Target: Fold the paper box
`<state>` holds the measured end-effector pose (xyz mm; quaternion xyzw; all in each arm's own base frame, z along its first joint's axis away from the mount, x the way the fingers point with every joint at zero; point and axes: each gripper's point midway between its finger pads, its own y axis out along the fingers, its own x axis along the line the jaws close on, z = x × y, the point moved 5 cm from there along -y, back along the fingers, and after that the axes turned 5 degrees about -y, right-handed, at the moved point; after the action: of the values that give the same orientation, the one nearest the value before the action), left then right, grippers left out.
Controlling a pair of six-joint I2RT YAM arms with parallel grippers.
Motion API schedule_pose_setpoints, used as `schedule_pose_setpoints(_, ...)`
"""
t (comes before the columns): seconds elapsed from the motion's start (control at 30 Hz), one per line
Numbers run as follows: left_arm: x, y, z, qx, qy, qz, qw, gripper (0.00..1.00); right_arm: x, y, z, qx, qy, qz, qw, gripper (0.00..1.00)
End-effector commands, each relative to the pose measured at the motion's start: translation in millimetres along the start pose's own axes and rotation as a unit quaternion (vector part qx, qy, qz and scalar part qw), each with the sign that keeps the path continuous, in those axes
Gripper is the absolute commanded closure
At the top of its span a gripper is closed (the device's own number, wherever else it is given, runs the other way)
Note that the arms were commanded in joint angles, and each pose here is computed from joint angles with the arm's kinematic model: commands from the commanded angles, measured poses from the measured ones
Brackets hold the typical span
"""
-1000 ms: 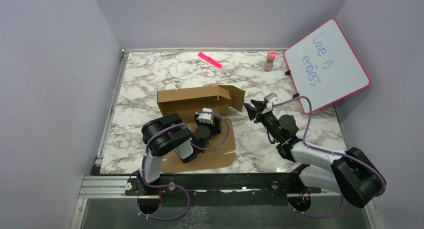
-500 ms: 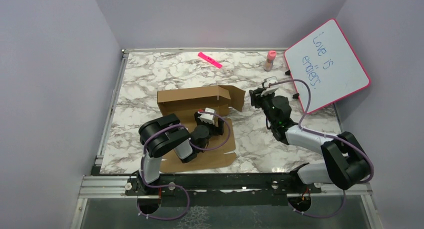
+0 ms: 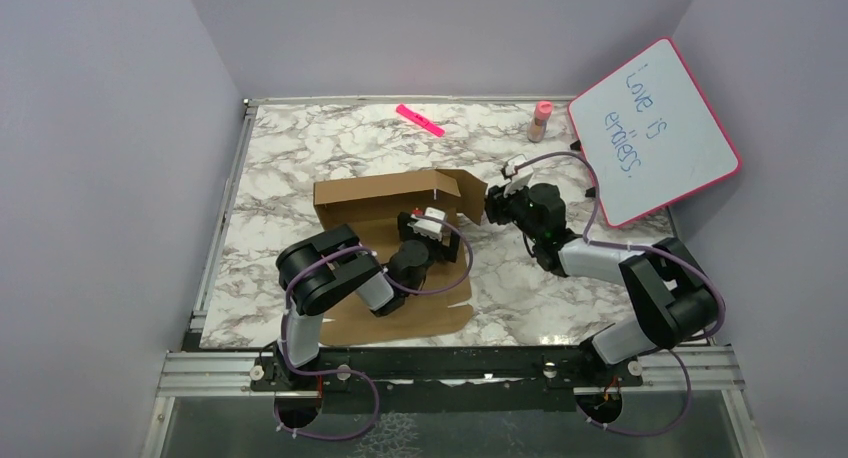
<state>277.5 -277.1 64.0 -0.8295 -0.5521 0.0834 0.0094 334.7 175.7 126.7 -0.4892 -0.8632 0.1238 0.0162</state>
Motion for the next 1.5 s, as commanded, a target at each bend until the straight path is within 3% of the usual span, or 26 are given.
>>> schedule_pose_setpoints(0.0,-4,9,-4,-0.002,0.019,-0.004,1.0,0.01,13,6,4,-0.001,0.01,-0.047,0.999,0.55)
schedule_pose_setpoints(0.17,-8,19,0,0.004,0.034,-0.005,0.999,0.01,21,7,9,0.0,0.034,-0.068,0.997,0.55)
schedule_pose_setpoints(0.5,6,27,13,0.014,0.053,-0.081,0.995,0.02,26,8,14,-0.003,0.041,-0.082,0.996,0.55)
schedule_pose_setpoints(0.83,14,23,22,0.019,0.03,-0.107,0.994,0.32,30,8,17,-0.004,0.04,-0.097,0.994,0.55)
schedule_pose_setpoints(1.17,15,12,23,0.02,-0.046,-0.09,0.995,0.39,39,7,18,-0.008,0.039,-0.137,0.99,0.55)
schedule_pose_setpoints(1.47,32,-4,18,0.013,-0.06,-0.099,0.993,0.4,34,-16,2,-0.078,0.033,-0.11,0.99,0.53)
